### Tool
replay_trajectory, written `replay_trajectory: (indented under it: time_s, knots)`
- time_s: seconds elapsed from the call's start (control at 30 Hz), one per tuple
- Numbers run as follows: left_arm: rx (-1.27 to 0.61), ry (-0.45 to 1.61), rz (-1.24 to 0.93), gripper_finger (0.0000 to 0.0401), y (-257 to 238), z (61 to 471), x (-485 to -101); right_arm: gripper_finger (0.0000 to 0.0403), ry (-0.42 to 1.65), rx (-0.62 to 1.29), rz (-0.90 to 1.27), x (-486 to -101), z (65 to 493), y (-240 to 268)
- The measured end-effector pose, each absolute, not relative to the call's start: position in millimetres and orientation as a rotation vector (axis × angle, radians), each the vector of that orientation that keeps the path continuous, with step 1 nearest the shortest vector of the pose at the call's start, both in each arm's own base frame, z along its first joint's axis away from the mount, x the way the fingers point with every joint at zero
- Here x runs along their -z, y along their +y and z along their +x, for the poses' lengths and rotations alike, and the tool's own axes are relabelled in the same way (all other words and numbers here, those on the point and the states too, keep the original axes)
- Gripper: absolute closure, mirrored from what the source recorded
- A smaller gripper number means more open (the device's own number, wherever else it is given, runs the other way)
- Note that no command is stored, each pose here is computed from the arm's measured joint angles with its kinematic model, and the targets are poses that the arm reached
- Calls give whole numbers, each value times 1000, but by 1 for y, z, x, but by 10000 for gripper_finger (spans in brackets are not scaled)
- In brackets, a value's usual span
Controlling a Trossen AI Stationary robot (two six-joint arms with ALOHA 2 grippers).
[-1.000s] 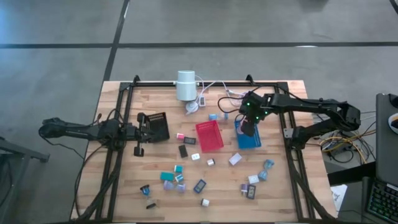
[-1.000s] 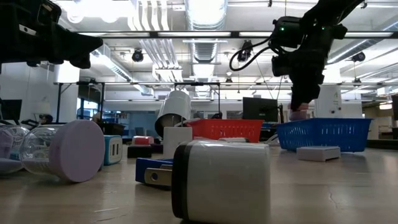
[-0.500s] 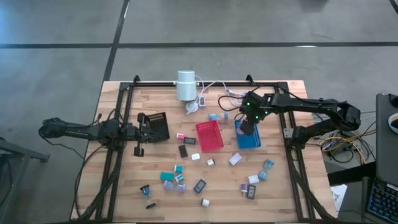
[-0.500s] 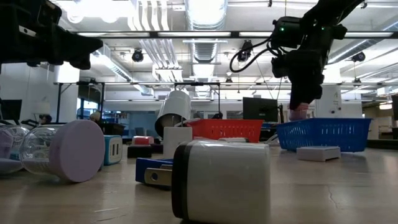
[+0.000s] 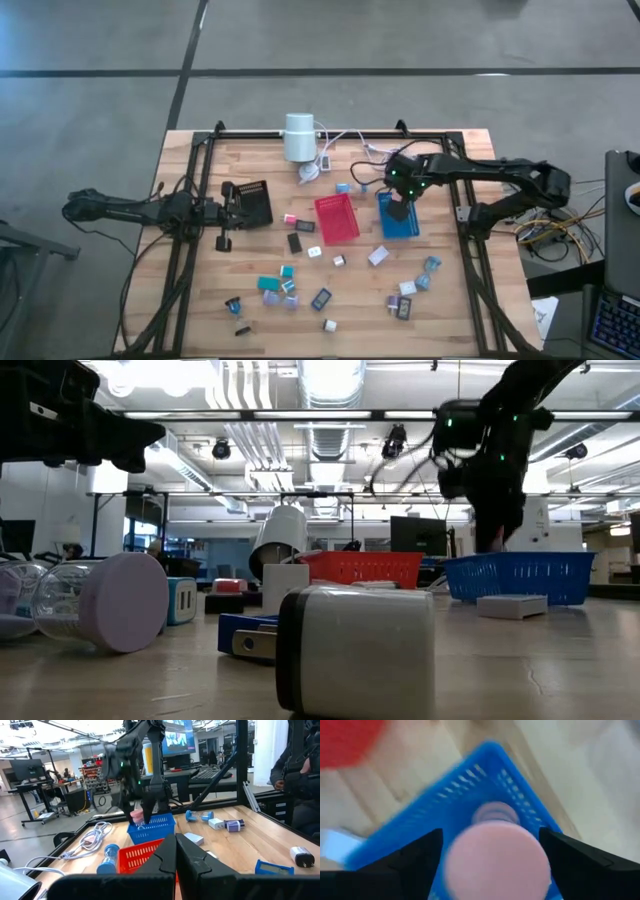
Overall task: Pick & Place Office items
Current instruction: Adjust the blue bin
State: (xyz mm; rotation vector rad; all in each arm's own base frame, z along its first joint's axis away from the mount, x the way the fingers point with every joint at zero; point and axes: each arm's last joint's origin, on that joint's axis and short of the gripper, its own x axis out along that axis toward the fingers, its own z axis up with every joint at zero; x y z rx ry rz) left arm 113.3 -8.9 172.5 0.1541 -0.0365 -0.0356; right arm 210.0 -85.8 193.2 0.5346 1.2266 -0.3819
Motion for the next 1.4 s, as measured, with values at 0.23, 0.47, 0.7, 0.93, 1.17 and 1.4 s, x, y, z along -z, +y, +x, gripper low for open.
replay_trajectory:
  time_s: [0.23,0.47,0.7,0.93,1.17,1.4]
  knots:
    - [36,-31,155,396,-9,113,-172,75,1171,351,493,-209,213,-86]
    - [36,-31,155,396,-9,113,-172,74,1123,312,439,-236,212,-79]
    - [36,-30,155,396,-9,113,-172,74,1185,347,354,-269,198,-56]
    - [36,-29,155,396,-9,113,-172,74,1167,107,142,-287,193,11]
    - [36,-29,155,396,-9,113,-172,74,1201,133,-32,-259,196,51]
    - [36,-30,155,396,-9,113,-172,75,1276,135,-49,-229,214,57]
